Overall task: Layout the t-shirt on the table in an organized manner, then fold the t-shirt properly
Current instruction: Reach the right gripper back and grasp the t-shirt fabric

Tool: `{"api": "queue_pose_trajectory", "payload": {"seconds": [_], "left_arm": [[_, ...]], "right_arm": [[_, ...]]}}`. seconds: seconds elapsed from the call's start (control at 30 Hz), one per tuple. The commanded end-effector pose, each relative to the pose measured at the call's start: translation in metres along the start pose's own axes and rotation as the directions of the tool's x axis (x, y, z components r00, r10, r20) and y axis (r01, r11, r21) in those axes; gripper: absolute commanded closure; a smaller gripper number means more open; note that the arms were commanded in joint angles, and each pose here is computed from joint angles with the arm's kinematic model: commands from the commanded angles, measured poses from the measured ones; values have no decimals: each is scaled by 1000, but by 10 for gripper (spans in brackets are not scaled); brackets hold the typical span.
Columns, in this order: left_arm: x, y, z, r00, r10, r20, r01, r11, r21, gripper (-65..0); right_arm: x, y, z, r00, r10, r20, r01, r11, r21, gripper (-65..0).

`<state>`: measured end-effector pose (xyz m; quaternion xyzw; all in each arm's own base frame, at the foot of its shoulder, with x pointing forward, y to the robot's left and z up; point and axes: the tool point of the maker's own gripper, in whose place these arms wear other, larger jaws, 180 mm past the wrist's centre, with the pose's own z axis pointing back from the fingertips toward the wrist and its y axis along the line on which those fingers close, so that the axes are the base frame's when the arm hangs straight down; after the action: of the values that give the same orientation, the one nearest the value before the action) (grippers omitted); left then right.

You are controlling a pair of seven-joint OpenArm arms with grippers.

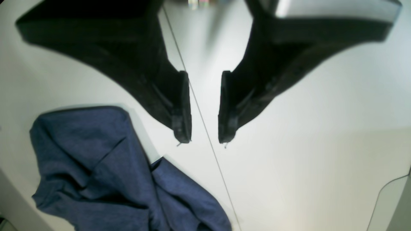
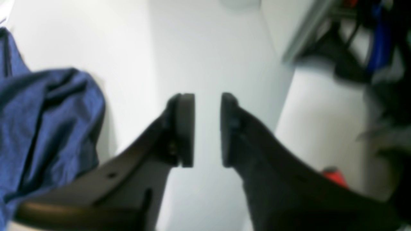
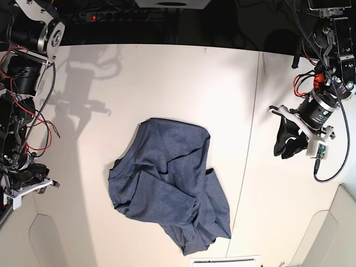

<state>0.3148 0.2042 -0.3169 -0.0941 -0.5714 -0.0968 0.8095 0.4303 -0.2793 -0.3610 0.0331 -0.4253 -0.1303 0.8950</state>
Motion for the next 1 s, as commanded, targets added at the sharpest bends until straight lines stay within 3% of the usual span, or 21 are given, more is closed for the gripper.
{"api": "queue_pose_trajectory", "payload": {"seconds": [0.0,0.03,0.1,0.17,0.27,0.3,0.37,0.4,0.47,0.5,0.57,0.63,0.77,0.83,0.97], "left_arm": [[15,-4,-2,999,-5,51,6,1000,-22,-183],[14,-8,-3,999,-4,48,6,999,-36,-183],[12,-23,-8,999,-6,40,9,997,-75,-183],[8,-42,-15,1000,-15,27,18,992,-126,-183],[1,-69,-26,998,-67,0,66,979,-192,-183],[-1,-75,-29,996,-83,-6,80,974,-210,-183],[-5,-84,-35,995,-102,-18,96,969,-228,-183],[-6,-86,-38,995,-101,-23,93,969,-229,-183],[-8,-89,-42,995,-98,-31,88,968,-236,-183],[-9,-90,-44,995,-99,-33,88,967,-241,-183],[-10,-91,-47,994,-98,-37,86,966,-245,-183],[-12,-90,-47,994,-100,-41,87,966,-243,-183],[-17,-88,-47,990,-123,-69,103,966,-238,-183],[-18,-88,-47,989,-126,-70,106,966,-237,-183],[-17,-87,-47,990,-124,-69,105,967,-234,-183]], "right_arm": [[21,-2,4,999,-16,45,15,999,30,-44],[17,0,4,999,-46,26,44,997,61,0],[6,6,7,994,-112,-4,111,985,134,0],[-6,25,13,989,-146,-32,149,954,261,0],[-32,70,26,991,-110,-80,135,868,478,0],[-43,81,28,989,-106,-104,144,850,507,0],[-64,101,26,987,-68,-143,134,840,526,0],[-75,110,24,988,-24,-155,104,844,526,-64],[-89,131,18,986,86,-141,1,851,525,-257],[-93,143,15,981,152,-117,-68,846,529,-302],[-100,166,11,951,302,-61,-223,813,538,-306],[-105,187,8,888,459,14,-395,749,532,-305],[-115,205,-2,679,730,75,-685,594,422,-306],[-111,210,-6,600,795,88,-769,542,338,-306],[-92,219,-10,476,868,138,-875,454,167,-305]]}}
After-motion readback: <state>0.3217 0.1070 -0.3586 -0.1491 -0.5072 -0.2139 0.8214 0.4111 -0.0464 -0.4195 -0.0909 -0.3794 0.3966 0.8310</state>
